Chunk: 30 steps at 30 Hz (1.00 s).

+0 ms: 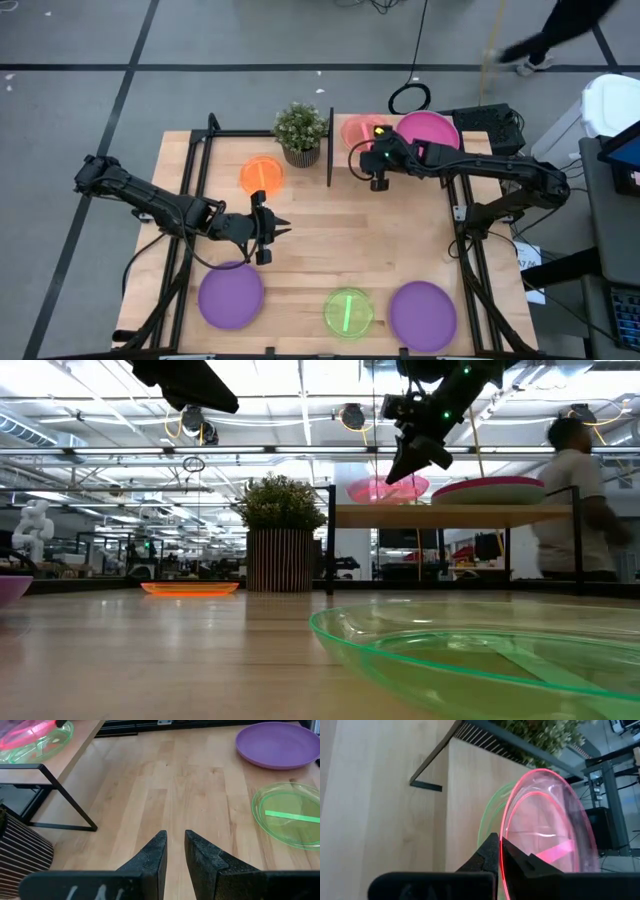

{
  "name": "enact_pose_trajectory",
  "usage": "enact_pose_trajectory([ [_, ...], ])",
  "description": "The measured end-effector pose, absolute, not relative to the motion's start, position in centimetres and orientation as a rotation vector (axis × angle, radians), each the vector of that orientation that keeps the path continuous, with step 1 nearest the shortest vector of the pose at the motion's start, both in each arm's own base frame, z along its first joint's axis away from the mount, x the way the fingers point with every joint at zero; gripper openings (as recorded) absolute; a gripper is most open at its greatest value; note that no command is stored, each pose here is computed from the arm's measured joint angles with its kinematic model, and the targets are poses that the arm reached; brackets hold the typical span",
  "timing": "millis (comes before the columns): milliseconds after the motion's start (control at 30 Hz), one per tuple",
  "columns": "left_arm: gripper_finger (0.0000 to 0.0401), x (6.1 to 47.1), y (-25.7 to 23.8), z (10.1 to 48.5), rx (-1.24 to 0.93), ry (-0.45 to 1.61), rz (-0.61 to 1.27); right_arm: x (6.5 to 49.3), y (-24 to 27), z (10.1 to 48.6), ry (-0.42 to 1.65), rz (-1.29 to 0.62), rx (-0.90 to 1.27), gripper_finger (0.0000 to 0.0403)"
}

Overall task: Place and stack plates onto a shelf
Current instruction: Stack the light pink plate on top of the light green plate on the shelf

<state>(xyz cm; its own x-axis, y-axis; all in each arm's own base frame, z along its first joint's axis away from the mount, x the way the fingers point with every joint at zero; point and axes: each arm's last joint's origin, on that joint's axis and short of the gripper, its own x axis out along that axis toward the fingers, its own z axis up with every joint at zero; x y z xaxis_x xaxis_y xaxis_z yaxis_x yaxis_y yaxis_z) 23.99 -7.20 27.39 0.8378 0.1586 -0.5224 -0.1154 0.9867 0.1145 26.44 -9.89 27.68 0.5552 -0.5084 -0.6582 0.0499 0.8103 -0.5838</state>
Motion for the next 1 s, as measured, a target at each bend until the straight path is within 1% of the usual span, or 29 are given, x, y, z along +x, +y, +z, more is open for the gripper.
enact_pose_trajectory([
  [200,0.0074,24.0,-7.2,27.4,0.079,0.559,0.145,26.3,-9.9,27.1,0.938,-0.354,-0.534,0.0],
  [567,0.0074,24.0,-7.2,27.4,0.079,0.559,0.145,26.4,-10.1,27.3,0.908,-0.38,-0.507,0.0003],
  [833,0.0074,24.0,-7.2,27.4,0.077,0.559,0.146,26.5,-10.1,27.3,0.898,-0.393,-0.489,0.0041],
  [1000,0.0074,23.9,-7.2,27.3,0.083,0.575,0.146,26.2,-8.8,29.1,0.771,-0.42,-0.446,0.0065],
])
